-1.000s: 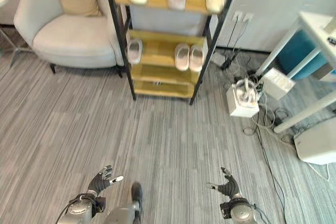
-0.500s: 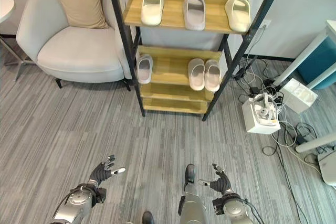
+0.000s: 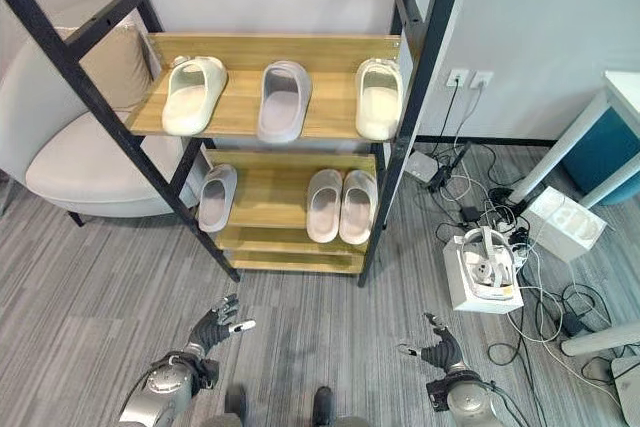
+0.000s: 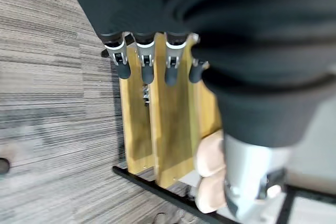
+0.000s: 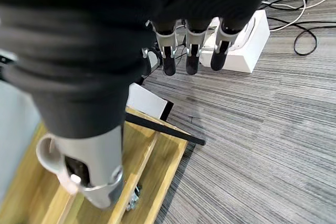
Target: Arrange the slippers neatly on the shoe rack.
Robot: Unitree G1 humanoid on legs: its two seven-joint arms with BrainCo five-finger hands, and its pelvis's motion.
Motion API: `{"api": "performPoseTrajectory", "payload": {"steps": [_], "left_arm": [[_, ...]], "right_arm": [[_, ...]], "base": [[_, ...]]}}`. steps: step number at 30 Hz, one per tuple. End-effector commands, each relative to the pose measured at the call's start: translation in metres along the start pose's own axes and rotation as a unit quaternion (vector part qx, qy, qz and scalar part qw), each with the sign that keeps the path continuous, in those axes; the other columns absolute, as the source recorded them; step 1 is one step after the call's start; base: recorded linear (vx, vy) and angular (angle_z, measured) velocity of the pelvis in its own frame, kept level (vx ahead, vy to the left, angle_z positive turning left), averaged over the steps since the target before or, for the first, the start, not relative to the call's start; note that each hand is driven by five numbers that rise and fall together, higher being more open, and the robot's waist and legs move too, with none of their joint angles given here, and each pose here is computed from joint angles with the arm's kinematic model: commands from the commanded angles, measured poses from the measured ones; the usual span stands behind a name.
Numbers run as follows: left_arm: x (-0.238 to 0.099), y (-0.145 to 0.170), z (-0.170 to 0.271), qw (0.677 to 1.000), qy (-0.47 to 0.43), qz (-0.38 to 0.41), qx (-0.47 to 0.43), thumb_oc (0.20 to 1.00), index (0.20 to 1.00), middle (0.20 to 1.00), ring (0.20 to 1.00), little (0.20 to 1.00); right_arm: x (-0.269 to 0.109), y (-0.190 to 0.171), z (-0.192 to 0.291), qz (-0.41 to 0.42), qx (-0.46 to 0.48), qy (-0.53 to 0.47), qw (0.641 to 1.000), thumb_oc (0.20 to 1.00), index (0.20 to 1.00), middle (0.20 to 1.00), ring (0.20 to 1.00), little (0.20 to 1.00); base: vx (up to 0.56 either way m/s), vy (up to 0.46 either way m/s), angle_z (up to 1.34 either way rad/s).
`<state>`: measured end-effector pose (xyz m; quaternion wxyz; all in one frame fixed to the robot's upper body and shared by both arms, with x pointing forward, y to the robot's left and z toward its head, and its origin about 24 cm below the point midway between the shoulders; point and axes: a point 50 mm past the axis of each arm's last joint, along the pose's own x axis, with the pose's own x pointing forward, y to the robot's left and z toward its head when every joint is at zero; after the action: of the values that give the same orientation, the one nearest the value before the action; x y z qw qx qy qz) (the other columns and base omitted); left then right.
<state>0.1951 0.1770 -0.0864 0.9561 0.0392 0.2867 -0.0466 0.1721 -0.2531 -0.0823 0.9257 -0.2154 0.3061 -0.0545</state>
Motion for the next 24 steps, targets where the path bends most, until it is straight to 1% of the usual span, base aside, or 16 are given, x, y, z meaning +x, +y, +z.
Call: {"api": "performPoseTrajectory", "payload": {"steps": [1,5,6,9,14,19,24], "left_arm": [[0.005,0.005,0.022,0.999,-0.048,0.009,0.009,1.0,1.0,1.0,1.0,1.0],[-0.001,0.01,0.011,0.999,-0.033,0.017,0.006,1.0,1.0,1.0,1.0,1.0],[-0.004,0.016,0.006,0.999,-0.023,0.022,0.013,1.0,1.0,1.0,1.0,1.0],[-0.004,0.018,0.007,0.999,-0.025,0.026,0.011,1.0,1.0,1.0,1.0,1.0],[-0.002,0.024,0.016,0.999,-0.038,0.032,0.014,1.0,1.0,1.0,1.0,1.0],[-0.001,0.029,0.021,0.998,-0.048,0.04,0.009,1.0,1.0,1.0,1.0,1.0],[0.002,0.026,0.024,0.998,-0.054,0.038,0.0,1.0,1.0,1.0,1.0,1.0]], "right_arm": [[0.001,-0.02,0.012,-0.035,0.004,-0.032,0.999,1.0,1.0,1.0,1.0,1.0],[0.002,-0.011,0.013,-0.016,-0.003,-0.031,0.999,1.0,1.0,1.0,1.0,1.0],[0.002,0.003,0.014,0.006,0.011,-0.031,0.999,1.0,1.0,1.0,1.0,1.0],[0.003,0.009,0.014,0.014,0.009,-0.027,1.0,1.0,1.0,1.0,1.0,1.0],[0.003,0.02,0.018,0.027,0.022,-0.03,0.999,1.0,1.0,1.0,1.0,1.0],[0.002,0.023,0.019,0.03,0.033,-0.032,0.999,1.0,1.0,1.0,1.0,1.0],[0.002,0.021,0.023,0.026,0.026,-0.041,0.998,1.0,1.0,1.0,1.0,1.0]], "base": [[0.3,0.197,0.16],[0.25,0.256,-0.19],[0.28,0.327,-0.23],[0.14,0.213,-0.42],[0.06,0.144,-0.03],[0.1,-0.061,0.1],[0.1,-0.243,0.07]]}}
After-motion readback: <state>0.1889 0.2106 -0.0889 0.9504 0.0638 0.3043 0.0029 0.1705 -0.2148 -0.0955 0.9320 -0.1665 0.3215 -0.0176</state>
